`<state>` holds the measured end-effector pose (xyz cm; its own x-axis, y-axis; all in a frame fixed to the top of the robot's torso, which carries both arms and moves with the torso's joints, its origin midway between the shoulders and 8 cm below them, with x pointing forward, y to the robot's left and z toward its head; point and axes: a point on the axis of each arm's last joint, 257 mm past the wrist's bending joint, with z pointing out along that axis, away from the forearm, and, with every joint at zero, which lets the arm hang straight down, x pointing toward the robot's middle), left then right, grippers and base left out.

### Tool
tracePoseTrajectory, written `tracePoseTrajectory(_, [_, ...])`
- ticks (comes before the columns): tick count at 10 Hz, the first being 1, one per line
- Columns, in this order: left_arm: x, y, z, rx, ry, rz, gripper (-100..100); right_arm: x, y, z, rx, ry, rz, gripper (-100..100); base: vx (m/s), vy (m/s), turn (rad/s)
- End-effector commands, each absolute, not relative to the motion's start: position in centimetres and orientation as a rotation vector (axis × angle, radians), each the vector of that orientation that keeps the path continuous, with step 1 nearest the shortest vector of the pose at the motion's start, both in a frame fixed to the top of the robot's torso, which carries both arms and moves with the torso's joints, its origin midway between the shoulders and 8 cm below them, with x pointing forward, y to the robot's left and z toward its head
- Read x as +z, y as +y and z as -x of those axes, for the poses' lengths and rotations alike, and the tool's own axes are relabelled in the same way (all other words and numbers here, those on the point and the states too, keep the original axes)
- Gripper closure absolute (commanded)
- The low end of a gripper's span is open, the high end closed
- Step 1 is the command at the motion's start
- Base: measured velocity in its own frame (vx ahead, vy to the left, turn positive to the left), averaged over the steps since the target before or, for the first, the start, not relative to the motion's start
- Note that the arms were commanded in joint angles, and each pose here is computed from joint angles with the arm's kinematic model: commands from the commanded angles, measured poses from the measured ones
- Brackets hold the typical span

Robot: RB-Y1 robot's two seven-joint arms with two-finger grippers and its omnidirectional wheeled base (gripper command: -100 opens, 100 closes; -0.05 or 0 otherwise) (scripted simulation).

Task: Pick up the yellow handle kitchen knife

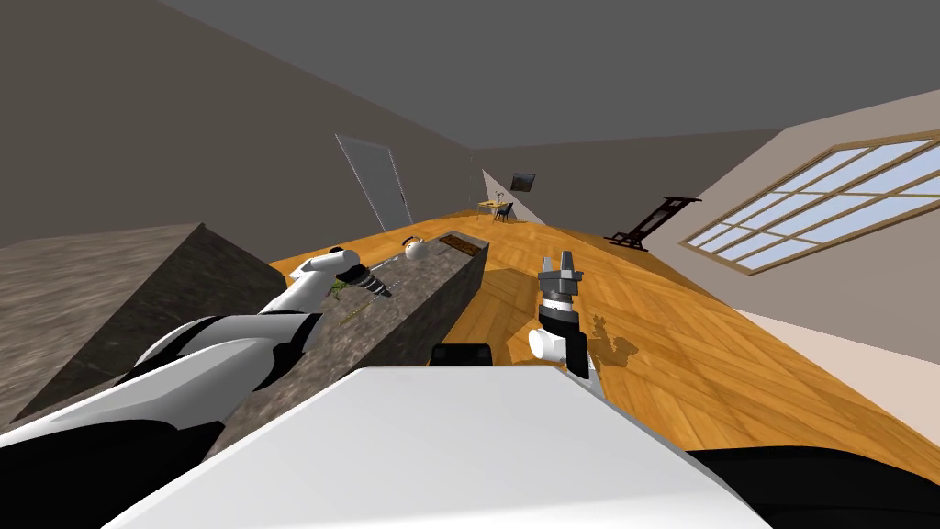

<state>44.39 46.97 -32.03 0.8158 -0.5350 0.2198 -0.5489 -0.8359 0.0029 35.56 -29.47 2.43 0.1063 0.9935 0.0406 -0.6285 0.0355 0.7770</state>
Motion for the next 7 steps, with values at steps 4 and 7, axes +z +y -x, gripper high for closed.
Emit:
tracePoseTrajectory(4, [-32.6, 46.9, -44.4, 0.297, -0.835, -2.926, -100, 2.4, -29.5, -35.6, 1.377, 0.619, -0.751, 0, -0.019, 0.015, -0.019])
tracePoseTrajectory(7, [-32.6, 46.9, -44.4, 0.297, -0.835, -2.926, -100, 2.4, -29.5, -35.6, 1.376, 0.619, -0.751, 0, 0.003, -0.006, 0.033])
